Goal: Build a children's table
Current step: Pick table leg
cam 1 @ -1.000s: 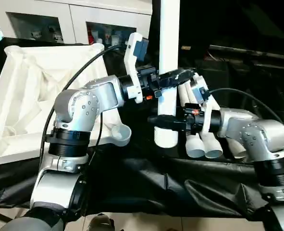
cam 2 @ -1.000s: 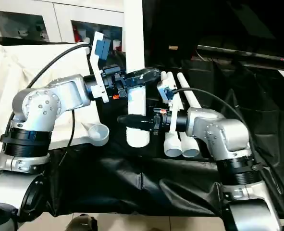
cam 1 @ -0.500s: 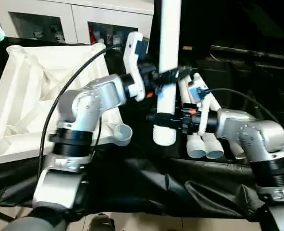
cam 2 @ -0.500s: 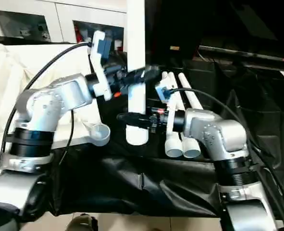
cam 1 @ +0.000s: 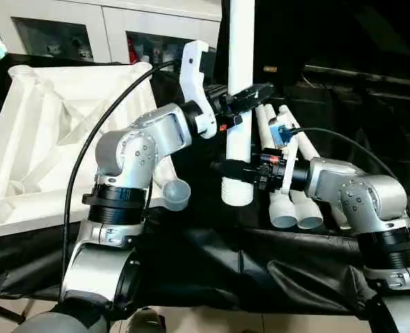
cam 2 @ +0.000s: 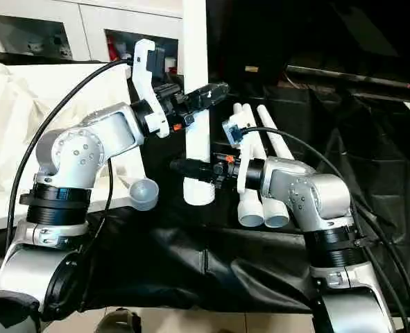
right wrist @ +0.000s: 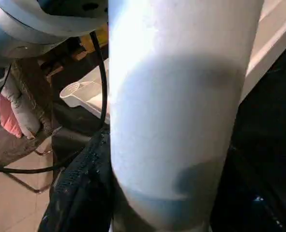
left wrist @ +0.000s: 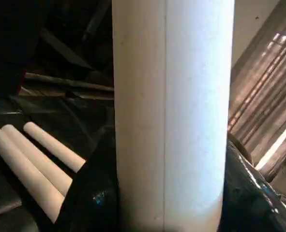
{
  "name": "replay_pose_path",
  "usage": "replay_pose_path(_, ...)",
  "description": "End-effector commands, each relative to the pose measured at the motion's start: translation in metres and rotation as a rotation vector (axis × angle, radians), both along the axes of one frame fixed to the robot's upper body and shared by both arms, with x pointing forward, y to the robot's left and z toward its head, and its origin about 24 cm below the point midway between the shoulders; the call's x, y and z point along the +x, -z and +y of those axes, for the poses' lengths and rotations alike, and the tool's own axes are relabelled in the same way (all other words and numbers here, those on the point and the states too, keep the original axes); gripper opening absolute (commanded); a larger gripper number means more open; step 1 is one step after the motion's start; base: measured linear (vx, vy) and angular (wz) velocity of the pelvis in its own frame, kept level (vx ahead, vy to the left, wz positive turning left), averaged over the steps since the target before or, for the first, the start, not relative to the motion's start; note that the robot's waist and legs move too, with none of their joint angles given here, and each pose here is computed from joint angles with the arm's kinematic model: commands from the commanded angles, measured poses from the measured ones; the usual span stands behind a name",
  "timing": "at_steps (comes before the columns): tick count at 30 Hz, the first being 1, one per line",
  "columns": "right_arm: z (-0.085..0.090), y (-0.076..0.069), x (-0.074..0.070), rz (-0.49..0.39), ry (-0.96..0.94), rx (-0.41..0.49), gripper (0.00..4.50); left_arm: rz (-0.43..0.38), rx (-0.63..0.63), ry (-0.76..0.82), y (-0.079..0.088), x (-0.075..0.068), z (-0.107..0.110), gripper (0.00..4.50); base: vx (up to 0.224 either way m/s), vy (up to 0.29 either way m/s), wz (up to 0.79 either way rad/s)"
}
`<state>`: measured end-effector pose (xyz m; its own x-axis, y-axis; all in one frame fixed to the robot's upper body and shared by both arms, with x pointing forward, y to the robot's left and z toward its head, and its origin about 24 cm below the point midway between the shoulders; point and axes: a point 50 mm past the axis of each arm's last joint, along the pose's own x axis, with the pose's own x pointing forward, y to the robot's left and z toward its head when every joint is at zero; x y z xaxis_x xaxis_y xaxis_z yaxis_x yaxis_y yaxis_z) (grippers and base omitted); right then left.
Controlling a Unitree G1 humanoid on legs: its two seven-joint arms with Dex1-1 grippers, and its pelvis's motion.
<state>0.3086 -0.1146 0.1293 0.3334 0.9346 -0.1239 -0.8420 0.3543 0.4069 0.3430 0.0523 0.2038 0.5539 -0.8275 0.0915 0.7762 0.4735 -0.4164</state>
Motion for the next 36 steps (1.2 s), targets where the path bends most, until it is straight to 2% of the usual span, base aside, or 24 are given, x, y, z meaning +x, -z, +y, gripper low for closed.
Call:
replay_pose_path(1,0.001,-0.006,0.001,-0.038,-0.010,-0.002,2.66,-0.023,-0.002,-0.010,-0.007,0.001,0.000,1.84,0.000,0.000,0.00)
replay_pose_path(6,-0.004,-0.009,0.000,-0.054,-0.015,-0.017,3.07,-0.032,0.005,0.037,-0.007,-0.003,-0.003,1.84,0.000,0.000,0.00)
replay_pose_path(15,-0.015,-0.015,-0.004,-0.041,-0.079,-0.019,3.07,-0.044,0.017,0.099,-0.005,-0.007,-0.005,1.84,0.000,0.000,0.00)
replay_pose_path(23,-0.015,-0.011,-0.005,-0.022,-0.084,-0.027,3.07,-0.056,-0.001,0.190,-0.007,-0.016,-0.009,1.84,0.000,0.000,0.00)
replay_pose_path(36,-0.014,-0.008,-0.006,-0.004,-0.084,-0.028,3.07,-0.052,-0.002,0.255,-0.006,-0.021,-0.012,1.84,0.000,0.000,0.00)
